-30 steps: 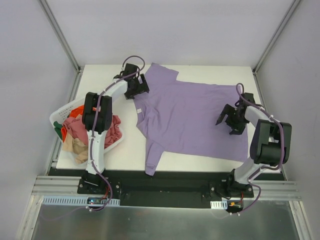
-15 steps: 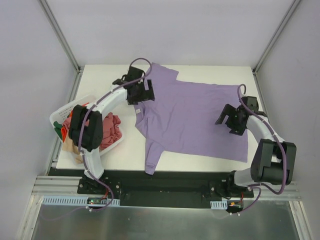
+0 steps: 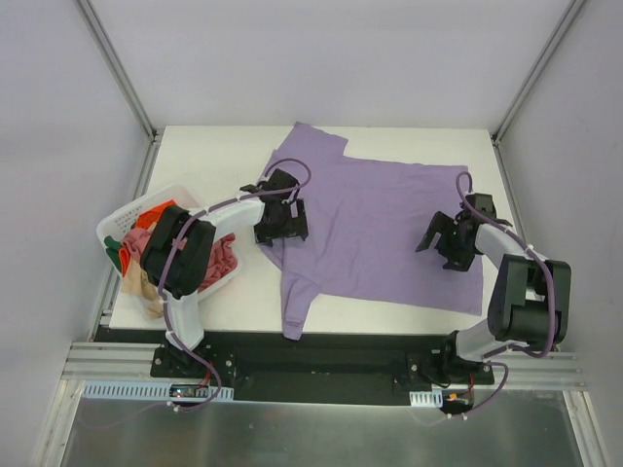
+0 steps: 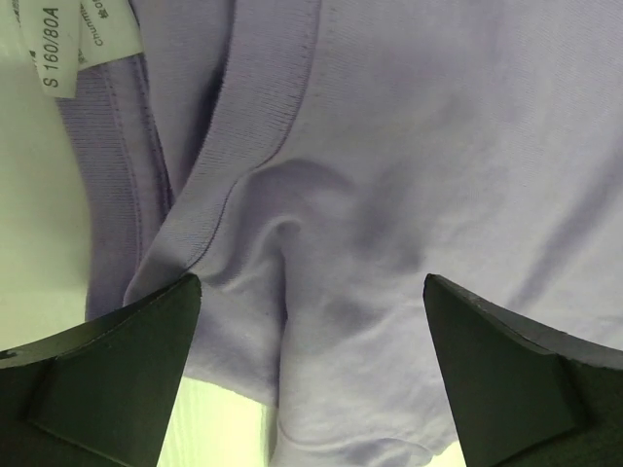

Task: Fold and stack the t-shirts
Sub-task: Flatten out the tshirt

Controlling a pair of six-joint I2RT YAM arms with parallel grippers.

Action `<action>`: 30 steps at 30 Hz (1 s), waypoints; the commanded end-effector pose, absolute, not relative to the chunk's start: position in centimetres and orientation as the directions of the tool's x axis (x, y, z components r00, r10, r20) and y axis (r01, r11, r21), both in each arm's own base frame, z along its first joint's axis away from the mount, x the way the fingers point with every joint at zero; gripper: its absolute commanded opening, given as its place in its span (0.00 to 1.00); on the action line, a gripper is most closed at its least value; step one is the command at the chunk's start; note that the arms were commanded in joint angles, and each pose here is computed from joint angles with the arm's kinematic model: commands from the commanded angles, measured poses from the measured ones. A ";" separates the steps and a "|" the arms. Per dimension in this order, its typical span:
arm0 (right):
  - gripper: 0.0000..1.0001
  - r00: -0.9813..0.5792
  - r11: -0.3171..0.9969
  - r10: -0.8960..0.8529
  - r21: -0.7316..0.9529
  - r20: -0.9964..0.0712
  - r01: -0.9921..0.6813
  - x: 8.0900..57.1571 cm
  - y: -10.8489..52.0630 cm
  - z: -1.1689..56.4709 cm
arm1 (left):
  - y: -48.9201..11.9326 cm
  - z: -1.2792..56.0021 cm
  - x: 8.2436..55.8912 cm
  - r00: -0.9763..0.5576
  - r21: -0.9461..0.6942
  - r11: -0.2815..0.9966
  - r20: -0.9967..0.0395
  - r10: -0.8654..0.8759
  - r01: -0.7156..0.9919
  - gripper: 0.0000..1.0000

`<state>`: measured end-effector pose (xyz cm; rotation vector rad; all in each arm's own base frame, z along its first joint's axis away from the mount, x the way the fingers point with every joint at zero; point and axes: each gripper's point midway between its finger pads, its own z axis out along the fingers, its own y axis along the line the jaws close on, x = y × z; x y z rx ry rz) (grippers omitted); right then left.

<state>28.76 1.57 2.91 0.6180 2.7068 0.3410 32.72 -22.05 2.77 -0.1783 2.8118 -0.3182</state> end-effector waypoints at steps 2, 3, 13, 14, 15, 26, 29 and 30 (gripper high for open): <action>0.96 -0.840 0.877 0.474 0.226 -0.265 0.424 28.2 -0.1 1.8 | -18.7 0.5 32.0 -0.941 -0.135 0.975 -0.268 -0.206 -0.175 0.99; 0.96 -0.837 0.875 0.478 0.225 -0.267 0.428 28.3 -0.3 1.9 | -18.0 0.3 31.8 -0.939 -0.127 0.973 -0.263 -0.222 -0.194 0.99; 0.96 -0.829 0.876 0.482 0.153 -0.283 0.457 28.9 -2.6 1.8 | -13.6 3.2 34.6 -0.901 -0.124 0.964 -0.342 -0.265 -0.236 0.99; 0.96 -0.828 0.878 0.479 0.145 -0.291 0.456 29.3 -2.9 1.8 | -14.0 3.8 35.3 -0.900 -0.139 0.966 -0.355 -0.254 -0.218 0.99; 0.96 -0.827 0.882 0.471 0.144 -0.307 0.449 30.0 -3.1 2.0 | -14.4 4.3 35.9 -0.900 -0.155 0.968 -0.364 -0.240 -0.195 0.99; 0.96 -0.858 0.926 0.377 0.156 -0.350 0.344 35.1 -3.1 3.2 | -19.2 8.1 39.5 -0.898 -0.299 0.953 -0.406 -0.167 -0.042 0.99; 0.96 -0.863 0.968 0.252 0.102 -0.438 0.231 34.9 -0.5 6.5 | -19.2 10.2 38.5 -0.872 -0.277 0.961 -0.465 -0.152 -0.019 0.99; 0.96 -0.858 0.976 0.213 0.060 -0.468 0.209 34.6 -0.3 7.8 | -19.3 10.6 37.8 -0.868 -0.273 0.962 -0.475 -0.145 -0.011 0.99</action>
